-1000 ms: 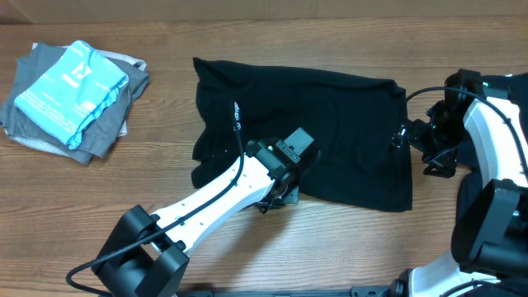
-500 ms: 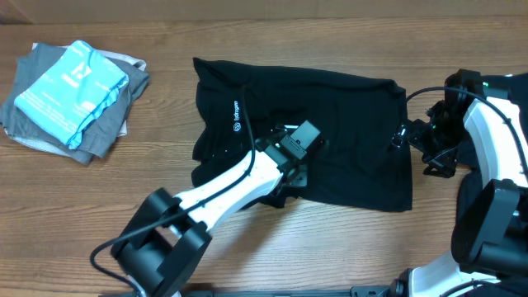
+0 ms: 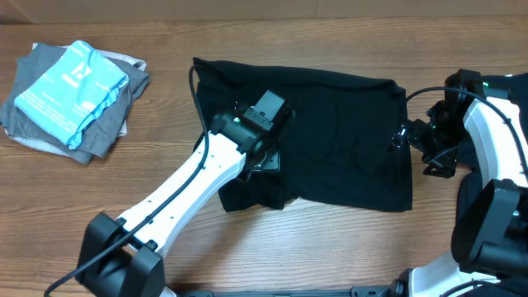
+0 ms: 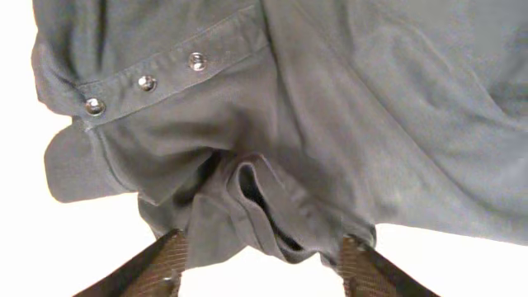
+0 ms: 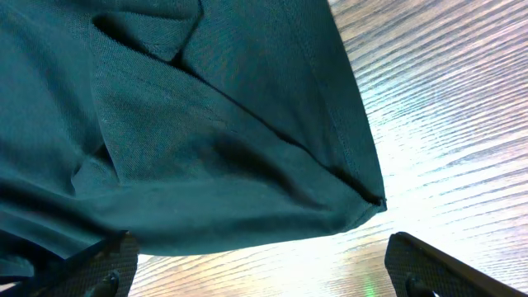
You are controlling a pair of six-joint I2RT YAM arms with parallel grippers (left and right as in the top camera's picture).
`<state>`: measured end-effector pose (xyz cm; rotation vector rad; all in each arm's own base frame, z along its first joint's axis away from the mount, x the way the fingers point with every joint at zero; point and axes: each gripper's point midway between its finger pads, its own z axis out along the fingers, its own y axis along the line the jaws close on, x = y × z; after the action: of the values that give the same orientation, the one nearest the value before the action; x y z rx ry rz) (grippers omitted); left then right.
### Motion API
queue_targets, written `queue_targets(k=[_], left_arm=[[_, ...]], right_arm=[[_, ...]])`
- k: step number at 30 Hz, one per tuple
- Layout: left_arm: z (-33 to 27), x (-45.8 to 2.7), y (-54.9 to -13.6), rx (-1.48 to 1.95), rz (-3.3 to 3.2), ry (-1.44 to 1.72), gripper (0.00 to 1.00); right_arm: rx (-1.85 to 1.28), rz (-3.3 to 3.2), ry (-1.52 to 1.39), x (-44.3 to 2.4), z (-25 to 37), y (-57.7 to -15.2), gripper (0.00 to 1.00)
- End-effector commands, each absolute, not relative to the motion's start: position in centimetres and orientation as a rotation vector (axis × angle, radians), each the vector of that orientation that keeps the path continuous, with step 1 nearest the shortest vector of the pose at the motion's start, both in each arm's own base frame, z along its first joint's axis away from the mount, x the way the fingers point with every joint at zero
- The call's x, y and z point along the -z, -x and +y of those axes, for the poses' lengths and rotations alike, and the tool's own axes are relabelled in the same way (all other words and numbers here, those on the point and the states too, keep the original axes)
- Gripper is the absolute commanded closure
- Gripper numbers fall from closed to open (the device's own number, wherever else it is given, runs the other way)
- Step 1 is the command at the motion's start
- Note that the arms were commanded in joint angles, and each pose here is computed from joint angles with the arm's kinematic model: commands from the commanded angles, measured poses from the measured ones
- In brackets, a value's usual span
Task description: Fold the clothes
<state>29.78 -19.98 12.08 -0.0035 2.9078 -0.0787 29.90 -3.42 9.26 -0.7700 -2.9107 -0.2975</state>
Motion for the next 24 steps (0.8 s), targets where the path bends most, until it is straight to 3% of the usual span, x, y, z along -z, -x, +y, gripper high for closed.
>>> queue_targets(k=[1, 8, 15, 24], left_arm=[[-20.3, -9.8, -28.4, 0.057, 2.961, -0.07, 0.48], [-18.8, -4.6, -27.2, -0.043, 3.007, -0.116, 0.5], [-19.6, -4.6, -29.0, 0.009, 2.929, -0.119, 0.41], [-18.3, -4.4, -29.4, -0.107, 2.897, -0.187, 0.41]], right_arm=[[0.314, -2.925, 0.774, -9.6, -3.3, -29.9, 0.0], [0.313, -2.923, 0.774, -9.6, -3.3, -29.9, 0.0], [0.313, -2.923, 0.773, -9.6, -3.3, -29.9, 0.0], [0.314, -2.923, 0.774, -9.6, -3.3, -29.9, 0.0]])
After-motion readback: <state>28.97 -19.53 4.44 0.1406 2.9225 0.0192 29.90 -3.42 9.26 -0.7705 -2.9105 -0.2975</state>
